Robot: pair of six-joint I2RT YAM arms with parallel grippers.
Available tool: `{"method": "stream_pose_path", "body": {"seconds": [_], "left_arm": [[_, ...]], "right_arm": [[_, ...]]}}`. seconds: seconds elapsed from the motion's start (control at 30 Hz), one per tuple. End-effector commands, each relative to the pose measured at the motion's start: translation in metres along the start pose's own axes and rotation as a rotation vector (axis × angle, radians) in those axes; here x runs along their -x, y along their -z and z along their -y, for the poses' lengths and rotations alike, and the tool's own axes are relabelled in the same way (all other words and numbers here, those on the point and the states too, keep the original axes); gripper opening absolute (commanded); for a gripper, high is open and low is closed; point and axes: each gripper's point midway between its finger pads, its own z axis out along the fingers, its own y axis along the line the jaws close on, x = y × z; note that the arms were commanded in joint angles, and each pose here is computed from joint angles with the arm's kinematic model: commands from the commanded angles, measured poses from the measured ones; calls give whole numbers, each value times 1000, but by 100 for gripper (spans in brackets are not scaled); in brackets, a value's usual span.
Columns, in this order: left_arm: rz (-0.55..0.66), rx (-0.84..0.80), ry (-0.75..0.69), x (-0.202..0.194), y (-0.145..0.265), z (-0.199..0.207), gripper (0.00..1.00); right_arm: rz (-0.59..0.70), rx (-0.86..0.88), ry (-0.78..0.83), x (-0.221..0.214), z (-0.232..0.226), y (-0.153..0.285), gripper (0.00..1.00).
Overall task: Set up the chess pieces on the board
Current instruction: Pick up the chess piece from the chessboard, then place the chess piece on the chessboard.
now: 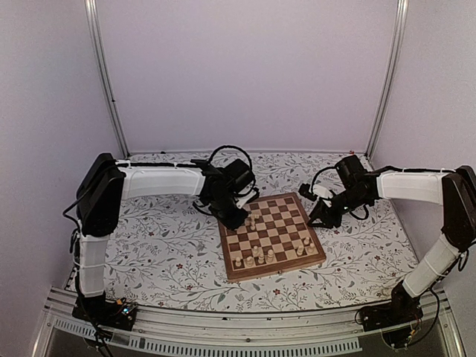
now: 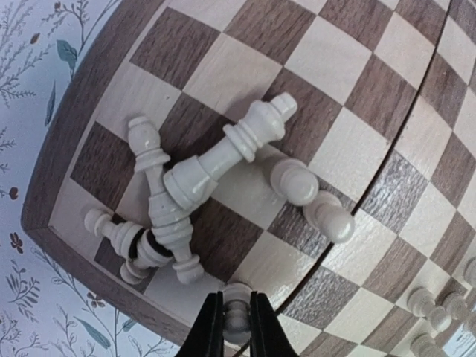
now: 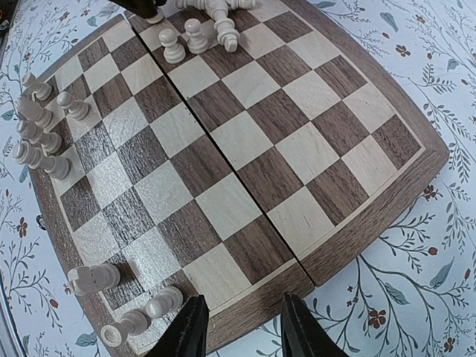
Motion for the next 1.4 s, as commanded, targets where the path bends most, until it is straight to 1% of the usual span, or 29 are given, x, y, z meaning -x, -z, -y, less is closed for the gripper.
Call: {"method": "stream_pose_path", "body": {"seconds": [0.0, 0.07, 0.13, 0.17, 0.3, 0.43, 0.53, 0.77, 1.07, 1.13, 1.27, 1.37], "left_arm": [[60, -15, 8, -1, 43, 5, 8], [61, -45, -19, -8, 50, 15, 9], [45, -140, -100, -21, 53, 41, 9], [42, -155, -126, -26, 54, 47, 10], [0, -155, -147, -44, 48, 53, 9], [-17, -176, -165, -53, 43, 63, 9], [-15, -199, -185, -55, 41, 73, 8], [-28, -214, -192, -57, 33, 81, 9], [-71, -205, -210, -65, 18, 83, 10], [-72, -204, -211, -65, 18, 84, 12], [-66, -194, -212, -62, 21, 82, 24], [-43, -163, -224, -55, 31, 76, 30]], "right_arm": [[-19, 7, -7, -5, 1, -3, 36], [-20, 9, -8, -5, 1, -3, 36], [-21, 12, -10, -5, 1, -4, 36], [-21, 14, -9, -5, 1, -4, 36], [-24, 25, -12, -5, 0, -6, 36], [-26, 28, -14, -5, 0, -6, 36], [-26, 27, -13, -5, 0, -6, 36], [-27, 30, -16, -5, -1, -6, 36], [-28, 29, -14, -5, 0, -6, 36], [-27, 28, -15, -5, 0, -6, 36], [-28, 31, -15, -6, -1, -6, 36], [-28, 31, -16, -6, 0, -6, 36]]}}
